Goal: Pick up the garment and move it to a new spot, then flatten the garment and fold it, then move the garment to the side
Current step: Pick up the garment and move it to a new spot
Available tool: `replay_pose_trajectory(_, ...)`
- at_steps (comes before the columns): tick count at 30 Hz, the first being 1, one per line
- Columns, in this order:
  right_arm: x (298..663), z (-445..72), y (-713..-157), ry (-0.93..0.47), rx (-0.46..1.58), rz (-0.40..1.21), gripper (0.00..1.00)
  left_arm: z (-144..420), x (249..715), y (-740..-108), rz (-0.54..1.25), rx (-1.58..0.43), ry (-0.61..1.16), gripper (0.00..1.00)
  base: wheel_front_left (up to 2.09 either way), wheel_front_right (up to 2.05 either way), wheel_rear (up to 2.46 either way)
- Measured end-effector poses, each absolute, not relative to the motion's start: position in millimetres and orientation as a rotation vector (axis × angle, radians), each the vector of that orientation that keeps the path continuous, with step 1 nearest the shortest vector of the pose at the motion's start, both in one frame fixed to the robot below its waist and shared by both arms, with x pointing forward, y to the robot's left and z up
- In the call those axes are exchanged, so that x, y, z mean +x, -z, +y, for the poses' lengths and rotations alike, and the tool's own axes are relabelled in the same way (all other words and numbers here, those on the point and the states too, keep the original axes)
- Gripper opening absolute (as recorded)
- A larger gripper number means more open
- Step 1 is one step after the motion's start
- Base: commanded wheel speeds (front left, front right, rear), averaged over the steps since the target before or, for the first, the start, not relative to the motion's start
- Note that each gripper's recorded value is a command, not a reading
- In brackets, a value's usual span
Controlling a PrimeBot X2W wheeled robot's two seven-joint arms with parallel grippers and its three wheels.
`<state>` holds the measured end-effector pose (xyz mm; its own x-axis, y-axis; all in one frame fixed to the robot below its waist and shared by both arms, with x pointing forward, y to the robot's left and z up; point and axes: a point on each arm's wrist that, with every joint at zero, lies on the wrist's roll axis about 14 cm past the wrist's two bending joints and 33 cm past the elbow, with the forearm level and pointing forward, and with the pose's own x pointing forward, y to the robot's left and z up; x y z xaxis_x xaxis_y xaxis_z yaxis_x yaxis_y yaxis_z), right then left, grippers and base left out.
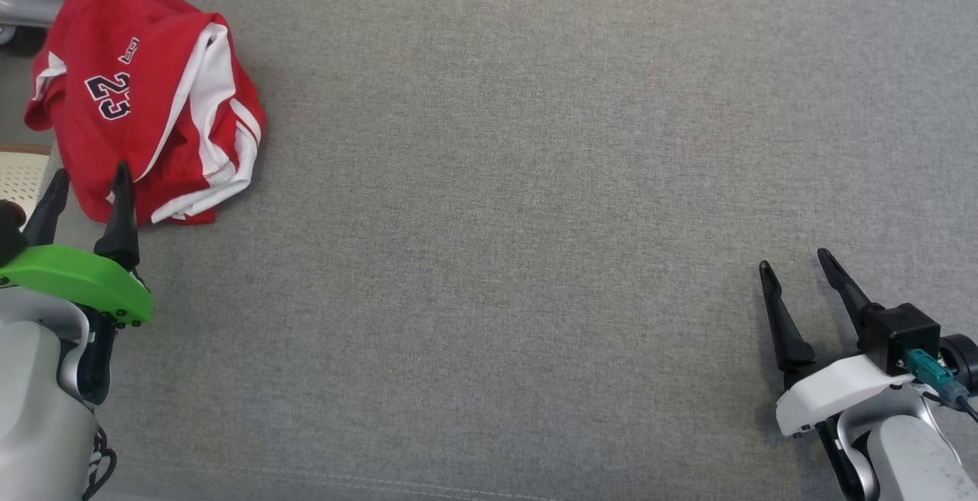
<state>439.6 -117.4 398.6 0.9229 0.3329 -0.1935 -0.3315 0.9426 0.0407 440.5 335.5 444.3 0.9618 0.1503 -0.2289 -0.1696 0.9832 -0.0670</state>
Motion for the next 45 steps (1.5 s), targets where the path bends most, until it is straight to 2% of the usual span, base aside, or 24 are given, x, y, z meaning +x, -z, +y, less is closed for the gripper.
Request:
replay_pose_trajectory(11, 436.9, -133.9, -389.1, -0.304, -0.001, 0.227, 1.00, 335.5, 441.9, -408.5, 0.311, -0.206, -0.217, 1.00, 0.00, 0.00, 0.00)
replay_pose_trajectory(19, 436.2, -141.9, -388.3, -0.290, -0.009, 0.230, 1.00, 323.8, 460.8, -423.9, 0.246, -0.206, -0.171, 1.00, 0.00, 0.00, 0.00)
replay_pose_trajectory(20, 435.9, -141.4, -387.9, -0.290, -0.008, 0.231, 1.00, 323.3, 462.5, -426.0, 0.238, -0.202, -0.167, 0.85, 0.00, 0.00, 0.00)
replay_pose_trajectory(21, 435.5, -141.0, -387.6, -0.290, -0.006, 0.232, 1.00, 322.6, 463.2, -426.9, 0.233, -0.201, -0.166, 0.38, 0.00, 0.00, 0.00)
replay_pose_trajectory(22, 435.1, -140.7, -387.4, -0.290, -0.005, 0.233, 1.00, 320.6, 463.9, -427.4, 0.230, -0.194, -0.158, 0.00, 0.00, 0.00, 0.00)
replay_pose_trajectory(26, 435.8, -138.2, -390.2, -0.288, 0.004, 0.225, 1.00, 311.6, 470.7, -437.4, 0.194, -0.198, -0.133, 0.00, 0.00, 0.00, 0.00)
replay_pose_trajectory(33, 431.9, -133.3, -403.7, -0.269, 0.048, 0.197, 1.00, 273.9, 494.1, -510.9, -0.024, -0.140, 0.008, 0.00, 0.00, 0.00, 0.00)
replay_pose_trajectory(39, 425.4, -131.5, -418.1, -0.250, 0.078, 0.166, 1.00, 193.5, 497.8, -572.4, -0.206, -0.124, 0.223, 0.00, 0.00, 0.00, 0.00)
replay_pose_trajectory(45, 416.0, -142.2, -428.2, -0.203, 0.099, 0.147, 1.00, 94.4, 486.7, -610.3, -0.313, -0.171, 0.473, 0.00, 0.00, 0.00, 0.00)
